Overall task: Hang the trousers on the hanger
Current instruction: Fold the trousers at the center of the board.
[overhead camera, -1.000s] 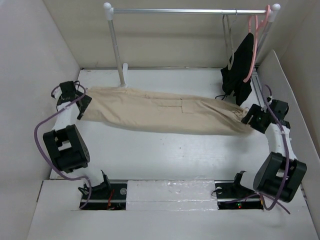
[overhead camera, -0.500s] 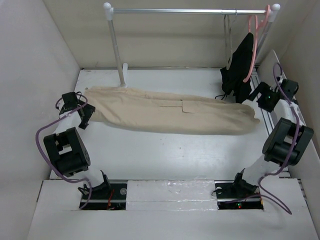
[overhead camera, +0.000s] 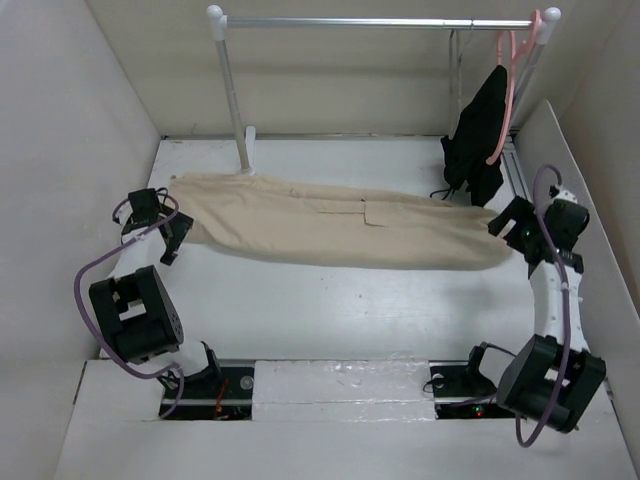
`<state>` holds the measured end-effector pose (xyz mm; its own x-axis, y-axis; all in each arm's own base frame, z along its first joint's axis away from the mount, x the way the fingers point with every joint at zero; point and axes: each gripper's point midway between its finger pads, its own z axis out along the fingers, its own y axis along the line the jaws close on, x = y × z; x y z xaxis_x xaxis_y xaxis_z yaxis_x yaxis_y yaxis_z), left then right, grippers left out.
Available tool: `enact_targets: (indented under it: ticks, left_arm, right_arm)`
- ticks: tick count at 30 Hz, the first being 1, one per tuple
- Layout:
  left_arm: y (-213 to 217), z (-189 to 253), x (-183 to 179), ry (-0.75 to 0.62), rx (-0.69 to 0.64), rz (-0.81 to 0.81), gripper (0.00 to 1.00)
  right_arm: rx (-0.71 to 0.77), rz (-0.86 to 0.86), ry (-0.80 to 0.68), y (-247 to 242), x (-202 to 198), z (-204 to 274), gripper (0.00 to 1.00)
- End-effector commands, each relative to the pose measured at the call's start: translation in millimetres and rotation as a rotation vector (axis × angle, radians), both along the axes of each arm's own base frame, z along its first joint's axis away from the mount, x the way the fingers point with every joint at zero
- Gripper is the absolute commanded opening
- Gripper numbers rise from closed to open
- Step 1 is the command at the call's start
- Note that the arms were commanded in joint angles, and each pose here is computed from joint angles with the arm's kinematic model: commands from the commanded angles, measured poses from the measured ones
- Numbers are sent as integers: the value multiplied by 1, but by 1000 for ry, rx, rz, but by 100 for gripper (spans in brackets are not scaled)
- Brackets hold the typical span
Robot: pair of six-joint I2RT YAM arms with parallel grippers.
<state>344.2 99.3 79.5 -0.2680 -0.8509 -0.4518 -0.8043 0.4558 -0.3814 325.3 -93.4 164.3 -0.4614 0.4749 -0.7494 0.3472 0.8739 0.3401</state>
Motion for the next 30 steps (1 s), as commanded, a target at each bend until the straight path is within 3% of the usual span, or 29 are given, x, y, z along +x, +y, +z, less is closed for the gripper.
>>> enact_targets:
  ticks: [1, 2, 8, 14, 16, 18, 19, 20, 22, 26, 30]
  left_arm:
    - [-8, -21, -4, 60, -57, -2, 74]
    - [-9, -37, -7, 118, -79, 2, 74]
    - [-17, -56, 3, 138, -147, -14, 73]
    - [-11, -74, 17, 156, -159, 15, 70]
    - [-8, -75, 25, 155, -161, 31, 68]
    - [-6, -73, 33, 145, -163, 23, 58]
    - [-6, -71, 36, 138, -160, 19, 47]
    - [-5, -69, 37, 138, -157, 20, 13]
    - [0, -63, 44, 126, -135, 11, 0]
    - [13, -63, 33, 204, -59, 12, 0]
    - [34, -64, -2, 293, 36, 64, 0]
  right_arm:
    - [95, -45, 46, 8, -10, -49, 86]
    - [125, -50, 53, 4, -12, -58, 87]
    - [180, -40, 148, -15, -1, -95, 97]
    - [267, -99, 193, -30, 21, -127, 93]
    - [282, -113, 186, -31, 29, -133, 83]
    - [278, -118, 198, -33, 35, -139, 65]
    - [279, -117, 205, -33, 35, -140, 44]
    - [283, -112, 215, -32, 34, -143, 30]
    - [269, -105, 230, -32, 29, -140, 11]
    - [213, -103, 258, -27, 4, -133, 6]
    - [186, -111, 304, -19, -35, -130, 3]
